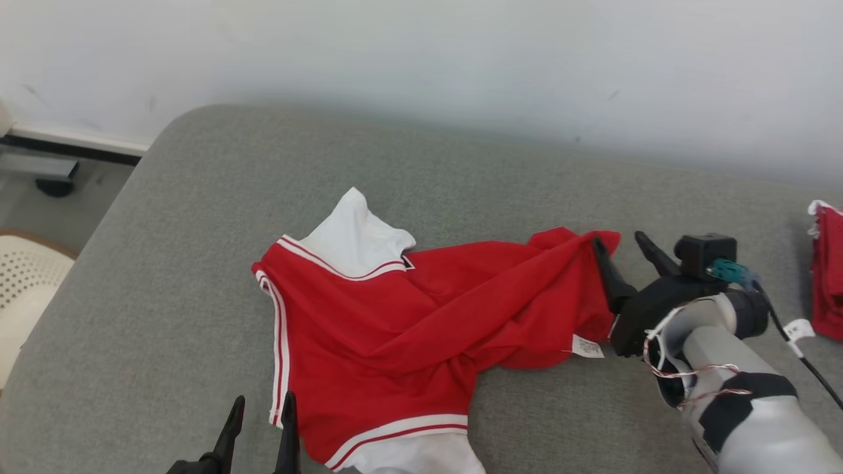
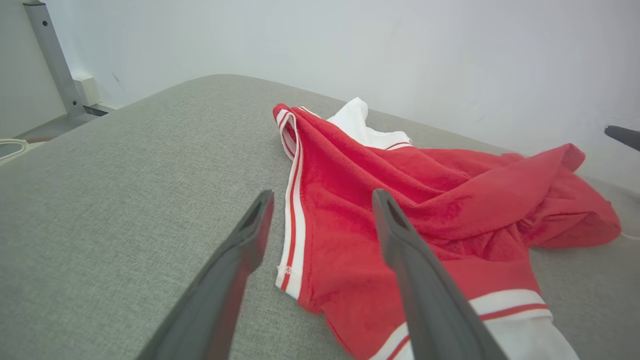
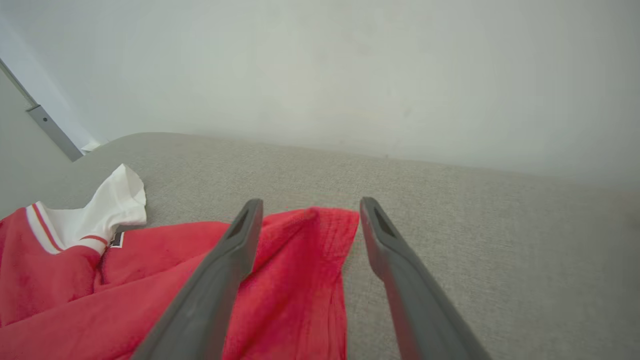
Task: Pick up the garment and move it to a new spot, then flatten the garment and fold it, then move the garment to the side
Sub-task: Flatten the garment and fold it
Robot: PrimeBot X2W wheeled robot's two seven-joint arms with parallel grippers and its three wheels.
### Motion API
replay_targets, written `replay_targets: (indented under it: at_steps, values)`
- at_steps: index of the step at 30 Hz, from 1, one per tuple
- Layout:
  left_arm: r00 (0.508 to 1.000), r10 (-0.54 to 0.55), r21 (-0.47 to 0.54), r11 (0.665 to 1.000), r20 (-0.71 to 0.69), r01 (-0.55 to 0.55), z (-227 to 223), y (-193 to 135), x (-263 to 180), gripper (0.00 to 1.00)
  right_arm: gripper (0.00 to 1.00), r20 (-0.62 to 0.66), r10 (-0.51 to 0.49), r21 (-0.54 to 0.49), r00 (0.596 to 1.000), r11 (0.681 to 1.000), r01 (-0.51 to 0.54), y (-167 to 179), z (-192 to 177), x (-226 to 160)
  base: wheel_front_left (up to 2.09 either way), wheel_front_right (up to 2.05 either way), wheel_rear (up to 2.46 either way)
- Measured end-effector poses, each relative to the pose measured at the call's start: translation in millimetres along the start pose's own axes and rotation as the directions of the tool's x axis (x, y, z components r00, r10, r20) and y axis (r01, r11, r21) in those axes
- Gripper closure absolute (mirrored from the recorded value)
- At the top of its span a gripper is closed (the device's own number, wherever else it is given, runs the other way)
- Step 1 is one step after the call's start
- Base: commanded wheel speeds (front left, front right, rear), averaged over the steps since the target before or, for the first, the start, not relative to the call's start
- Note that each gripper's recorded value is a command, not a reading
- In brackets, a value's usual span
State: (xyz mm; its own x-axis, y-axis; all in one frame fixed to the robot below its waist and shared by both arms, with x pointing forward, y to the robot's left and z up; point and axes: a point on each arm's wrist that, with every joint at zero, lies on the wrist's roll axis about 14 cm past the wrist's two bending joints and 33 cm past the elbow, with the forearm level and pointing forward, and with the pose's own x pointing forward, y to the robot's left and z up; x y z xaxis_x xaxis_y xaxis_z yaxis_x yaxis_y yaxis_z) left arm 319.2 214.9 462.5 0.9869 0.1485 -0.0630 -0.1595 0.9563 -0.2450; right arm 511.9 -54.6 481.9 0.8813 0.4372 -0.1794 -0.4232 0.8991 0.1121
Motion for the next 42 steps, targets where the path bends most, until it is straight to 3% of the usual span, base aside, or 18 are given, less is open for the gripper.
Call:
replay_targets:
  at_steps: [4, 8, 14, 34, 35, 36, 38, 42]
  values:
    - [1.0, -0.025, -0.004, 1.0, 0.004, 0.025, 0, -7, 0, 0.0, 0.0, 0.053, -0.041, 0.023, 0.998, 0.999, 0.039, -24, 7, -24, 0.0, 0.0, 0.0]
    - [0.999, -0.046, -0.005, 0.999, 0.019, 0.046, 5, -14, 4, 0.0, 0.0, 0.055, -0.094, 0.062, 0.994, 0.994, 0.09, -45, -8, -55, 0.0, 0.0, 0.0]
    - [0.998, -0.055, -0.004, 0.998, 0.024, 0.055, 7, -17, 10, 0.0, 0.0, 0.015, -0.087, 0.091, 0.996, 0.992, 0.085, -36, -42, -80, 0.0, 0.0, 0.0]
    - [1.0, 0.023, 0.001, 1.0, 0.015, -0.023, 5, 7, 4, 0.0, 0.0, -0.091, 0.027, 0.166, 0.996, 0.986, -0.012, 24, -81, -48, 0.0, 0.0, 0.0]
    - [1.0, 0.028, 0.001, 1.0, 0.014, -0.028, 5, 9, 4, 0.0, 0.18, -0.099, 0.025, 0.169, 0.995, 0.986, -0.008, 24, -84, -47, 0.0, 0.0, 0.0]
    - [0.999, 0.031, 0.002, 1.0, 0.012, -0.031, 5, 10, 3, 0.0, 0.61, -0.109, 0.023, 0.171, 0.994, 0.985, -0.004, 24, -87, -46, 0.0, 0.0, 0.0]
    - [0.999, 0.039, 0.003, 0.999, 0.01, -0.039, 4, 12, 2, 0.0, 1.0, -0.114, 0.023, 0.174, 0.993, 0.985, -0.002, 25, -88, -42, 0.0, 0.0, 0.0]
    - [0.999, 0.043, 0.004, 0.999, 0.017, -0.043, 6, 13, 4, 0.0, 1.0, -0.133, 0.016, 0.177, 0.991, 0.984, 0.008, 25, -92, -39, 0.0, 0.0, 0.0]
